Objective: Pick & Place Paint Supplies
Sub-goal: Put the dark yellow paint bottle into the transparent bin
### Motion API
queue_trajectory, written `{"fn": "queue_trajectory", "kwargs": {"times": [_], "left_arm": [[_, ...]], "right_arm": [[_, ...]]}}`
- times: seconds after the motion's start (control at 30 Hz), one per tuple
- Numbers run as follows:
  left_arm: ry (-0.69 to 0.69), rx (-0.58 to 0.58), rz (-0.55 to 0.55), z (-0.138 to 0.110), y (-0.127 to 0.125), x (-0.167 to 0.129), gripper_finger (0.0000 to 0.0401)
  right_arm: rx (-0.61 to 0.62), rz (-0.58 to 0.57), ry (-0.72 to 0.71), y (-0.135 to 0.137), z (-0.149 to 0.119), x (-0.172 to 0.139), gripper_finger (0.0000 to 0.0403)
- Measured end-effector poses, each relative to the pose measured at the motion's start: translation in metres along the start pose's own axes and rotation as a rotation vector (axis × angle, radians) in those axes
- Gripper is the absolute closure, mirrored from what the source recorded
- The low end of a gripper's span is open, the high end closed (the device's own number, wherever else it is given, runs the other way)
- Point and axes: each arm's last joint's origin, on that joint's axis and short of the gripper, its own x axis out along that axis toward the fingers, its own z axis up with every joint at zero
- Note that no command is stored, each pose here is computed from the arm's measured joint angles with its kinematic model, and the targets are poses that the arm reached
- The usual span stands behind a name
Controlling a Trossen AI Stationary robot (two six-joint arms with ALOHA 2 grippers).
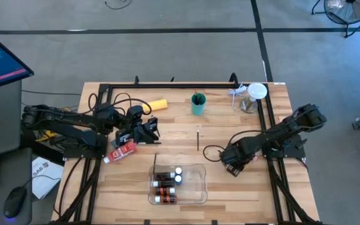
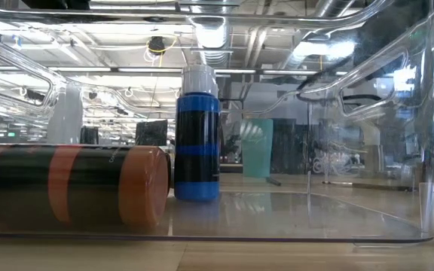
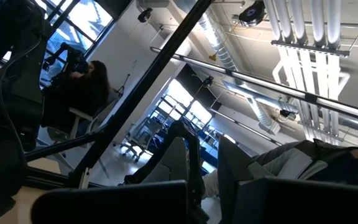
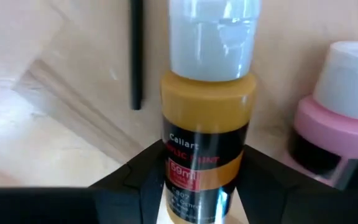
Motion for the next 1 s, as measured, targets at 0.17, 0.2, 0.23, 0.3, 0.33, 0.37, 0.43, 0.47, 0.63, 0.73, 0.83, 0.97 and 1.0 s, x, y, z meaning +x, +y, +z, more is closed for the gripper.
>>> {"fn": "queue_trajectory", "kwargs": {"times": [0.17, 0.2, 0.23, 0.3, 0.33, 0.37, 0.43, 0.47, 0.63, 0.73, 0.83, 0.97, 1.0], "left_arm": [[0.000, 0.002, 0.000, 0.000, 0.000, 0.000, 0.0399], [0.000, 0.005, 0.000, 0.000, 0.000, 0.000, 0.0399], [0.000, 0.006, 0.000, 0.000, 0.000, 0.000, 0.0399], [0.000, 0.008, 0.000, 0.000, 0.000, 0.000, 0.0399], [0.000, 0.009, 0.000, 0.000, 0.000, 0.000, 0.0399], [0.000, 0.009, 0.000, 0.000, 0.000, 0.000, 0.0399], [0.000, 0.010, 0.000, 0.000, 0.000, 0.000, 0.0399], [0.000, 0.010, 0.000, 0.000, 0.000, 0.000, 0.0399], [0.036, 0.028, 0.053, -0.003, 0.006, -0.001, 0.0399], [0.084, 0.009, 0.160, -0.006, 0.018, -0.005, 0.0399], [0.114, 0.036, 0.288, -0.007, 0.032, -0.013, 0.0399], [0.095, 0.101, 0.450, 0.002, 0.049, -0.027, 0.0399], [0.073, 0.118, 0.508, 0.006, 0.054, -0.032, 0.0399]], "right_arm": [[0.027, 0.060, -0.033, 0.002, -0.001, -0.008, 0.0265], [0.037, 0.059, -0.038, 0.002, -0.001, -0.009, 0.0270], [0.047, 0.064, -0.048, 0.002, -0.001, -0.010, 0.0275], [0.067, 0.069, -0.061, 0.001, -0.002, -0.013, 0.0282], [0.074, 0.074, -0.063, 0.001, -0.002, -0.014, 0.0283], [0.082, 0.084, -0.068, 0.001, -0.002, -0.016, 0.0283], [0.090, 0.116, -0.084, 0.001, -0.003, -0.020, 0.0282], [0.091, 0.138, -0.094, 0.001, -0.003, -0.023, 0.0280], [0.129, 0.260, -0.193, 0.001, -0.005, -0.041, 0.0276], [0.171, 0.353, -0.283, 0.001, -0.006, -0.054, 0.0279], [0.192, 0.441, -0.393, 0.003, -0.006, -0.074, 0.0280], [0.204, 0.528, -0.556, 0.006, -0.005, -0.105, 0.0278], [0.205, 0.543, -0.595, 0.007, -0.005, -0.113, 0.0278]]}}
